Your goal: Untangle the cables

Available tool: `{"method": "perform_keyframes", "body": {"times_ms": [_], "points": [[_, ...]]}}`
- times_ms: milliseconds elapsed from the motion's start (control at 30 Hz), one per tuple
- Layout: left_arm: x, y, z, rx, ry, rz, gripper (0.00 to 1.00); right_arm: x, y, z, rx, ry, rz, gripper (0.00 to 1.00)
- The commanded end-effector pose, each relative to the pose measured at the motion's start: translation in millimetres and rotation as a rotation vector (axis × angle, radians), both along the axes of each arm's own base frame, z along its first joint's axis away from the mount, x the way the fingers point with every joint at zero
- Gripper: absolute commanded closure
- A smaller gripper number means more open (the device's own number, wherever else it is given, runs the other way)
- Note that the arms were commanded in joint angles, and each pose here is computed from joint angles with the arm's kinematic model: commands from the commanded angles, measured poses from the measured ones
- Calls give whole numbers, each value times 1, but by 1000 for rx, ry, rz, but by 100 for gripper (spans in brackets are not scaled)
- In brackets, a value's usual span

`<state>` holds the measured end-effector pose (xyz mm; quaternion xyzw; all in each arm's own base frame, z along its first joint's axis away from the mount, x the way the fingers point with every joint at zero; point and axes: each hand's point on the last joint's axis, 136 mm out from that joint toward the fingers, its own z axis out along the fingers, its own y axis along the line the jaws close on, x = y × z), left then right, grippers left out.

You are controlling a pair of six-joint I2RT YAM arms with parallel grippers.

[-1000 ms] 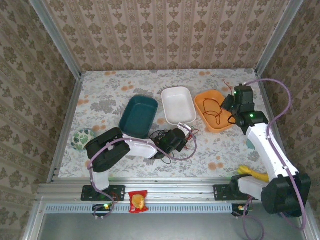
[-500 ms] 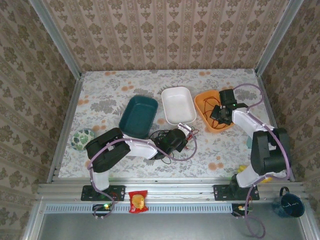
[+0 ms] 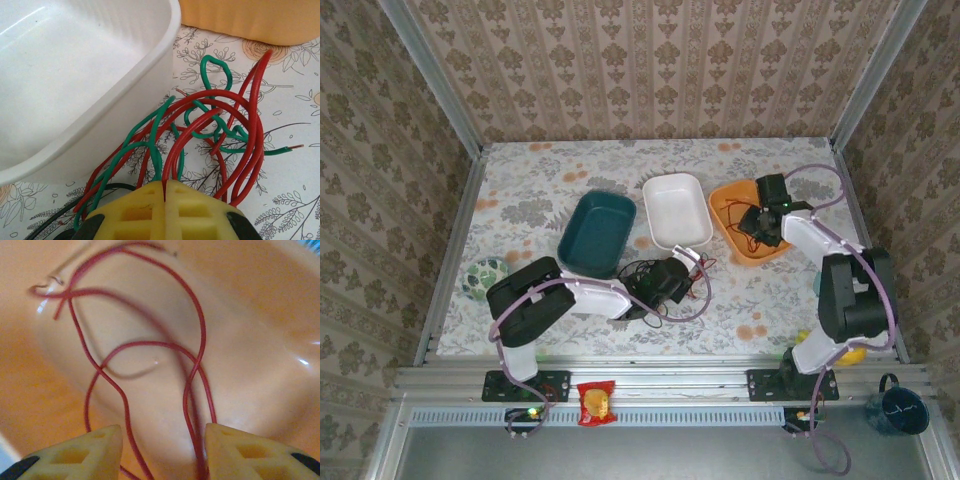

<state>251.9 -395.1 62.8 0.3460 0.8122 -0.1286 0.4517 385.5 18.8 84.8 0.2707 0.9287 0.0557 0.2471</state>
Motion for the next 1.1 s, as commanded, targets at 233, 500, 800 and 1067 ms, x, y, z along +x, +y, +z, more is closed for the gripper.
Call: {"method": "perform_keyframes", "body": {"times_ms": [233, 500, 800, 1067], "points": [[0, 1, 24, -81, -19, 23, 100, -23, -14, 79, -99, -210, -12, 42], [1, 3, 25, -113, -8, 33, 100, -46, 48, 87, 6, -209, 236, 42], [3, 9, 23, -117, 1, 53, 100, -87, 147, 28, 256, -5, 561, 47], [3, 11, 22, -109, -2, 58, 100, -80, 139, 2, 192, 35, 472, 61]]}}
